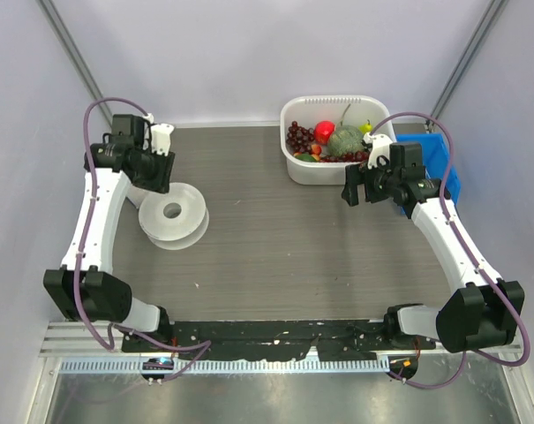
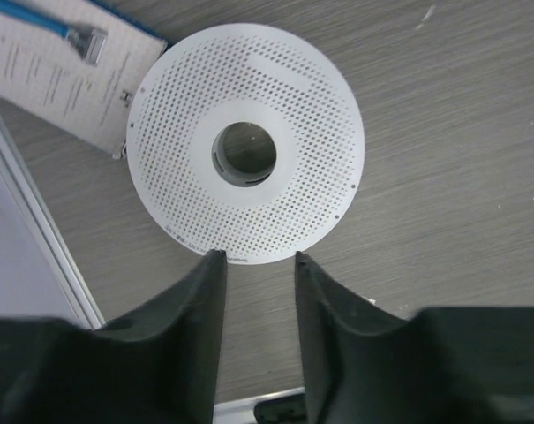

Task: Wrap the cables

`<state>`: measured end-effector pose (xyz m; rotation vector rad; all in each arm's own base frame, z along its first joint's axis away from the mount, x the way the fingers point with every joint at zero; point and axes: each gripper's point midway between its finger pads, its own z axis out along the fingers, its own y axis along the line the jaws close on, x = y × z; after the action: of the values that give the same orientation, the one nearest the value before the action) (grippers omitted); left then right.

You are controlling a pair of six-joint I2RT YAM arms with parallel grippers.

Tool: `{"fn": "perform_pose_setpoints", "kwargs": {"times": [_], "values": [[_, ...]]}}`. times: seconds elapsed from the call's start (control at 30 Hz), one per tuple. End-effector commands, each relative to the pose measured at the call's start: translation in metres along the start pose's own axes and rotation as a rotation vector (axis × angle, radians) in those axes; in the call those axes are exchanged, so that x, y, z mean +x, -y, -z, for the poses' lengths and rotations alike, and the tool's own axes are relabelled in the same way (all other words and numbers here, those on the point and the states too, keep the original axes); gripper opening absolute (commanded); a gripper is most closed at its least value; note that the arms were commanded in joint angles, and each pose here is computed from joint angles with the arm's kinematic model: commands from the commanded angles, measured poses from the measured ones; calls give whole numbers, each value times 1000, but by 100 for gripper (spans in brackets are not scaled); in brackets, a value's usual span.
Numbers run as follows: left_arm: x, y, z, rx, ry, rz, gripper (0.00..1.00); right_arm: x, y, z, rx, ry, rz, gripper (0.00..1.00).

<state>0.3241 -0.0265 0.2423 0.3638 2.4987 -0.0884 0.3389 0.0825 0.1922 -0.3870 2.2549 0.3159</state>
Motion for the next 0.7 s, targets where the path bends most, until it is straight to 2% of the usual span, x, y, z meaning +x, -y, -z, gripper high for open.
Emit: {"fn": "perform_pose_setpoints", "kwargs": {"times": [0.0,0.03,0.07,0.13,0.37,0.53,0.67], "values": [[5,-30,-6,-82,-80,-97,27,-9,-2,8,-6,34,21,94],[5,-36,-9,-100,-89,-119,15,-8,-3,8,-7,31,22,95],[5,-39,-14,-108,-94,-142,8,-7,-2,8,-6,31,22,95],[10,-50,-24,-142,-132,-192,0,-6,-2,7,-5,26,21,95],[28,-67,-66,-155,-214,-358,0,-4,0,7,6,20,27,94],[46,-63,-96,-103,-273,-392,0,-1,2,4,10,7,25,94],[49,-64,-117,-100,-251,-403,0,1,1,3,8,1,23,94]]}}
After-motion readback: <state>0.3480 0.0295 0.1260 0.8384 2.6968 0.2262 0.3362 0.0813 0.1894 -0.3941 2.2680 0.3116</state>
